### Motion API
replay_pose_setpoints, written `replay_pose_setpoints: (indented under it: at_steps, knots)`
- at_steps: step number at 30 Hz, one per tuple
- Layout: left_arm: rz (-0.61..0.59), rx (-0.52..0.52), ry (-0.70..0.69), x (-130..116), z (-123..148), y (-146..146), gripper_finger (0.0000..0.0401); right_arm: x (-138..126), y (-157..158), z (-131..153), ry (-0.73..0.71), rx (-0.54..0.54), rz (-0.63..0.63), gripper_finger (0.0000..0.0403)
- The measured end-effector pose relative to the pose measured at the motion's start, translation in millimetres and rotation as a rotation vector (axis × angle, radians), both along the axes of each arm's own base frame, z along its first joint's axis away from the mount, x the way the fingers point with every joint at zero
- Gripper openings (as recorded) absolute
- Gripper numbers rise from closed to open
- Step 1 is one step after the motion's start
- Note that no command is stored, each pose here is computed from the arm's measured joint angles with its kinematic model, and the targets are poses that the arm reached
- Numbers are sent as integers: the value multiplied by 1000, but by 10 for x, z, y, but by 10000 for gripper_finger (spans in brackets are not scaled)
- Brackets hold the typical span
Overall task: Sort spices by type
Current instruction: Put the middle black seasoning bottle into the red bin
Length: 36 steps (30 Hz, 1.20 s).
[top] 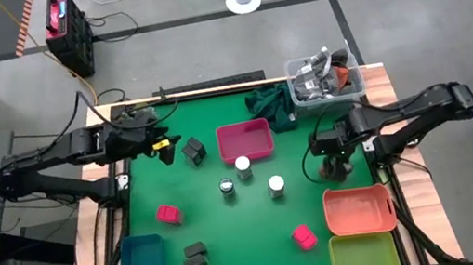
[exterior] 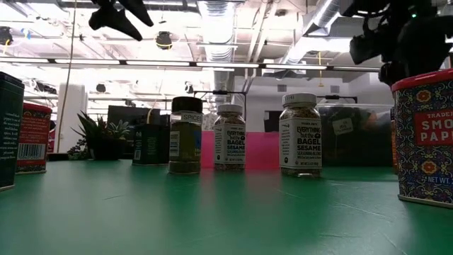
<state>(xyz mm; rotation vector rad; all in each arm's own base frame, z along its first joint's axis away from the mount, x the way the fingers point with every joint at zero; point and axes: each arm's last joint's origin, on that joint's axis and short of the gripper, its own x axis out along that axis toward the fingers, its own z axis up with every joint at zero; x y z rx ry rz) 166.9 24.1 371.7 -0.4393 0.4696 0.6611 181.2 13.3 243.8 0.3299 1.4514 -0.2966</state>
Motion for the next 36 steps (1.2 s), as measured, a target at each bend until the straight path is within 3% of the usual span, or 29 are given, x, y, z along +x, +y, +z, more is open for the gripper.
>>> replay_pose_setpoints:
  at_steps: [10,24,30,36]
  knots:
    - [5,6,33,-22,-22,1,229,-42,4,-326,11,-3,9,367]
    - [33,11,36,-29,-24,32,229,25,-25,-370,-65,3,20,240]
    - [82,-11,45,-106,-30,76,229,49,-89,-227,-63,15,-3,228]
    - [103,-15,7,-202,16,95,229,184,-222,99,-178,-15,-10,235]
